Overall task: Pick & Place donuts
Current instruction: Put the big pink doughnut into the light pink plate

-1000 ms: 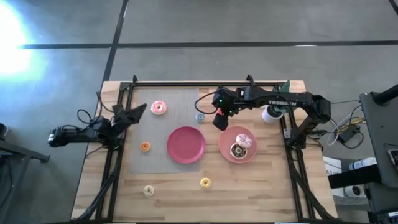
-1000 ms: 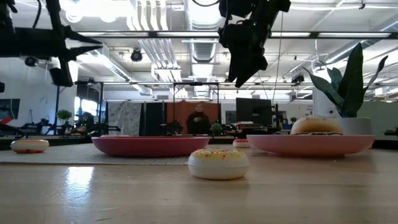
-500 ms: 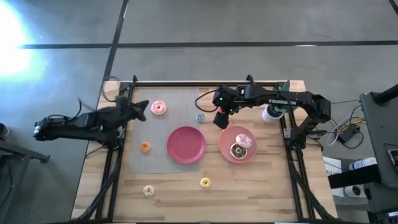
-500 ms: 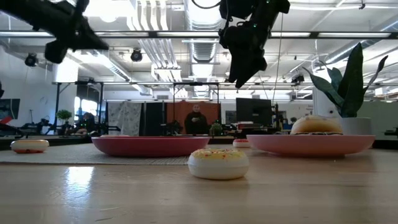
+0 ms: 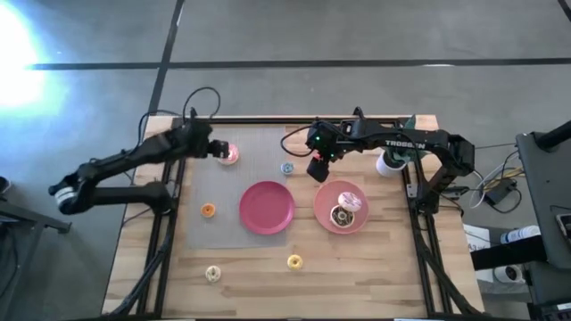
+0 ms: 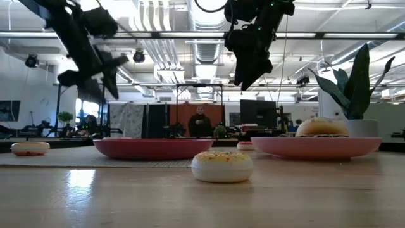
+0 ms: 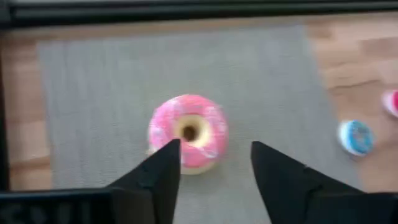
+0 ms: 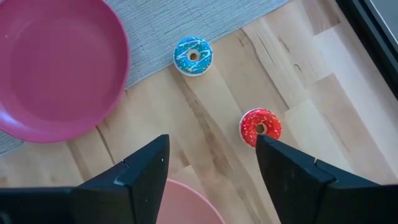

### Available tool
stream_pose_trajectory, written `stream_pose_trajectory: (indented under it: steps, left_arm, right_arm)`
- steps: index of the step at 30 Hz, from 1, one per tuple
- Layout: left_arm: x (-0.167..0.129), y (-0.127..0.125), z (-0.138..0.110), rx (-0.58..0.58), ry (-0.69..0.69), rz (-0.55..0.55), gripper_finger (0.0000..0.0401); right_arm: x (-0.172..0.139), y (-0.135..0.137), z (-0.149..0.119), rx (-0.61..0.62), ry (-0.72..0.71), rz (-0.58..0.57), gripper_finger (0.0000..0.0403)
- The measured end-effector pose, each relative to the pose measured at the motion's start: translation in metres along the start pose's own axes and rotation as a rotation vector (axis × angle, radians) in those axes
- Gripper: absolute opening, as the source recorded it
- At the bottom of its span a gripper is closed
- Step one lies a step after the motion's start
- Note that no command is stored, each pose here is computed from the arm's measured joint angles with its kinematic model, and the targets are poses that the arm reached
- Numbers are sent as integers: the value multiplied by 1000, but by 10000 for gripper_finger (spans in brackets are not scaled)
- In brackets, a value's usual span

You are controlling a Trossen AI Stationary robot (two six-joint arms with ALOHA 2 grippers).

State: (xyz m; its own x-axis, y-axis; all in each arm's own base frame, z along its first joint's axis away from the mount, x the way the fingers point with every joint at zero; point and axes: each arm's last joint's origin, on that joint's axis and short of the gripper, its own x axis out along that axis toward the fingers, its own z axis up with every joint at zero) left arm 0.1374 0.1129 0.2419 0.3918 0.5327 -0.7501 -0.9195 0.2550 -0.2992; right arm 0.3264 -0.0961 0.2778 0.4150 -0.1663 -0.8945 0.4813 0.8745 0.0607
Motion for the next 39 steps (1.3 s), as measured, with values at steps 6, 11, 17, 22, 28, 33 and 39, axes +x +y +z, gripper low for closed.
stream_pose_trajectory:
  steps: [6,11,17,22,28,33,39]
  left_arm:
    - [32,23,17,-18,171,-8,189]
    - [61,27,16,45,281,16,188]
    - [85,23,23,75,307,72,188]
    - [96,19,33,125,298,98,188]
    - [111,20,28,154,383,113,188]
    - [118,24,20,175,432,122,185]
    - [113,23,22,190,407,120,124]
  right_arm:
    - [0,0,-2,-1,14,-3,228]
    - [4,-1,-5,-2,33,-8,228]
    - [6,-1,-8,-2,44,-10,228]
    - [6,-1,-8,0,48,-11,228]
    - [6,-1,-8,0,52,-12,228]
    - [6,-2,-9,0,57,-13,228]
    - [6,-2,-9,-3,59,-14,228]
